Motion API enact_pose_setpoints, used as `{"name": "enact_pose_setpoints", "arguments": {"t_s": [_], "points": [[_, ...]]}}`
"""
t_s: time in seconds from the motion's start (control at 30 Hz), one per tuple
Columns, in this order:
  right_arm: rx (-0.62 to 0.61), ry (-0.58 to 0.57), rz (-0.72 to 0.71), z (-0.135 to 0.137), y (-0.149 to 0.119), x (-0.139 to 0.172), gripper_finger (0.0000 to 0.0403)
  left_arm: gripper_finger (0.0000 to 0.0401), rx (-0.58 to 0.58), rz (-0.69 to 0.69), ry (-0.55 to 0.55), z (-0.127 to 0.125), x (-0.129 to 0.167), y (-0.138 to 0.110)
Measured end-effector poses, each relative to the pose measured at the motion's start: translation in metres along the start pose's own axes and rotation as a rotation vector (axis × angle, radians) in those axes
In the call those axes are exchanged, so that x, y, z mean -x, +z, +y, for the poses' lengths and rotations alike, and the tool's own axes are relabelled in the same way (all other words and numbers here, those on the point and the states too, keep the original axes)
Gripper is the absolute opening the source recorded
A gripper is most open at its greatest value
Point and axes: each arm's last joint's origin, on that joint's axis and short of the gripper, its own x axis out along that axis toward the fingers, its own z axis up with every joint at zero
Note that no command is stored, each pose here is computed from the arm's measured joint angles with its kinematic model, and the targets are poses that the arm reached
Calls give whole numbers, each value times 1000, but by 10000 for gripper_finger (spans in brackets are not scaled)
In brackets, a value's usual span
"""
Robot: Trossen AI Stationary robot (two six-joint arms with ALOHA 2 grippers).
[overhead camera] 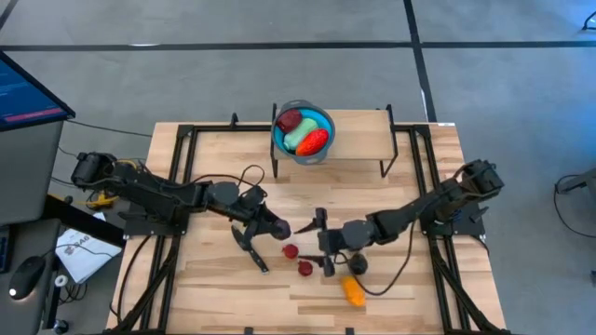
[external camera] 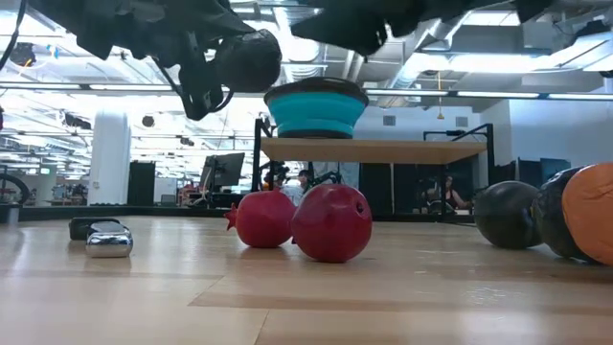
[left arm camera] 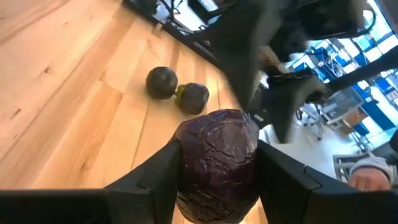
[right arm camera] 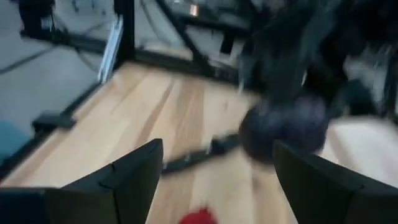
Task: Pick & Place Fruit
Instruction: Put the top black plum into the blue strainer bowl on the shelf
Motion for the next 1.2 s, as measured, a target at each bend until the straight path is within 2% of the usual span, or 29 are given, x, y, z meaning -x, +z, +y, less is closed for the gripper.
{"name": "enact_pose_setpoints", "arguments": {"t_s": [0.1,0.23,0.4,0.53,0.7,0.87,1.2], "points": [[52,-42,-18,-3,0,-2,297,173,12,-2,3,1,0,1],[125,-132,27,-11,2,-5,302,174,12,-3,2,1,0,1],[195,-154,51,-19,9,-9,342,174,12,-4,2,1,0,1],[294,-145,131,-24,8,-11,377,175,11,-5,1,0,0,1],[429,-152,71,-20,8,-21,398,175,11,-7,1,0,0,1],[507,-212,33,-12,-7,-38,394,175,11,-7,1,0,0,1],[500,-301,33,-5,-6,-58,357,175,7,-10,1,0,0,1]]}}
